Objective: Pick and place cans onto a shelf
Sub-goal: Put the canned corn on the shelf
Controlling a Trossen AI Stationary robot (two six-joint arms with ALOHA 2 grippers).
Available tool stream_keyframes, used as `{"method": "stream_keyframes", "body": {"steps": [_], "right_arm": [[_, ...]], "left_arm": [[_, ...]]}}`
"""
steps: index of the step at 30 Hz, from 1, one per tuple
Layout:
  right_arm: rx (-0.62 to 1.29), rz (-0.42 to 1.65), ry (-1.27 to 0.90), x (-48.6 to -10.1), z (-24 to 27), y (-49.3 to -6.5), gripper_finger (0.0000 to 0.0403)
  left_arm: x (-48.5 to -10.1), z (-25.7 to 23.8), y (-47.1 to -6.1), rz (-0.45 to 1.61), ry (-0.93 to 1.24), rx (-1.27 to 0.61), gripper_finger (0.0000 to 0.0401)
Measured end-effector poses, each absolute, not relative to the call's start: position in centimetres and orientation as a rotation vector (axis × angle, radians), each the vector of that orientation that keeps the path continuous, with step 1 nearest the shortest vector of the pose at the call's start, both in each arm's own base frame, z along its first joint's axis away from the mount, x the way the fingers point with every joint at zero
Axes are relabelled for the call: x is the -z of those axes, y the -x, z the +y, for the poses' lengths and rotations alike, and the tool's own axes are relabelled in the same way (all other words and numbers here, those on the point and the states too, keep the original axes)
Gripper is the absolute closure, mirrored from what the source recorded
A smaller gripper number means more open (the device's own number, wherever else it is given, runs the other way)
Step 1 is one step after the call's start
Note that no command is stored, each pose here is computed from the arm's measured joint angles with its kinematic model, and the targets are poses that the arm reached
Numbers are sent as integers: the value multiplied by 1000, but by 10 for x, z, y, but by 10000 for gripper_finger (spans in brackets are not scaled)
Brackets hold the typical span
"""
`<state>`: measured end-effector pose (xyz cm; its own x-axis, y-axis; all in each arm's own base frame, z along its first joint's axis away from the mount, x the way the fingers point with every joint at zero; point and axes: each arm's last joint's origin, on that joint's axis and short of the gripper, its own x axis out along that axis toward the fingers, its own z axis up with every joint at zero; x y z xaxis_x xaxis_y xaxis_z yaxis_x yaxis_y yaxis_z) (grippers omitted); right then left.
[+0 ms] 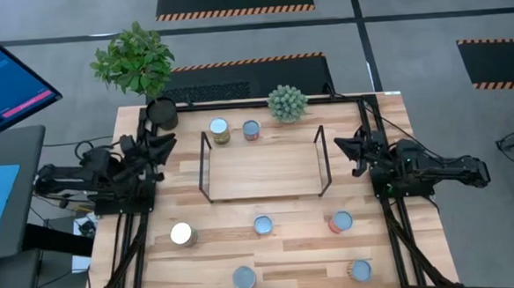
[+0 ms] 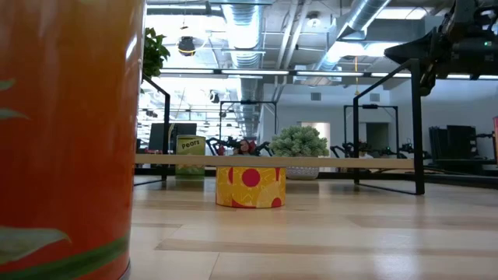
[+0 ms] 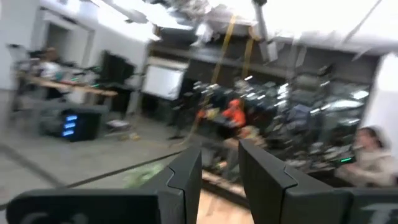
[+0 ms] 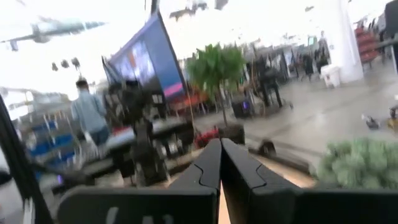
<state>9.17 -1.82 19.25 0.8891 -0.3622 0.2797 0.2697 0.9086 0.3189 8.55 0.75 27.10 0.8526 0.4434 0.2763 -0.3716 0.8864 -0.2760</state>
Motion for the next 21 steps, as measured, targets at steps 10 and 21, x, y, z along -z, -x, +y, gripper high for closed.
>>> {"method": "stream_keyframes", "body": {"steps": [10, 21], "right_arm": [[294, -617, -294, -220, -17, -80, 369], [252, -641, -212, -284, -15, -84, 369]], "left_arm": [[-273, 8, -89, -268, 171, -465, 308], [-266, 8, -90, -210, 229, -463, 308]]}}
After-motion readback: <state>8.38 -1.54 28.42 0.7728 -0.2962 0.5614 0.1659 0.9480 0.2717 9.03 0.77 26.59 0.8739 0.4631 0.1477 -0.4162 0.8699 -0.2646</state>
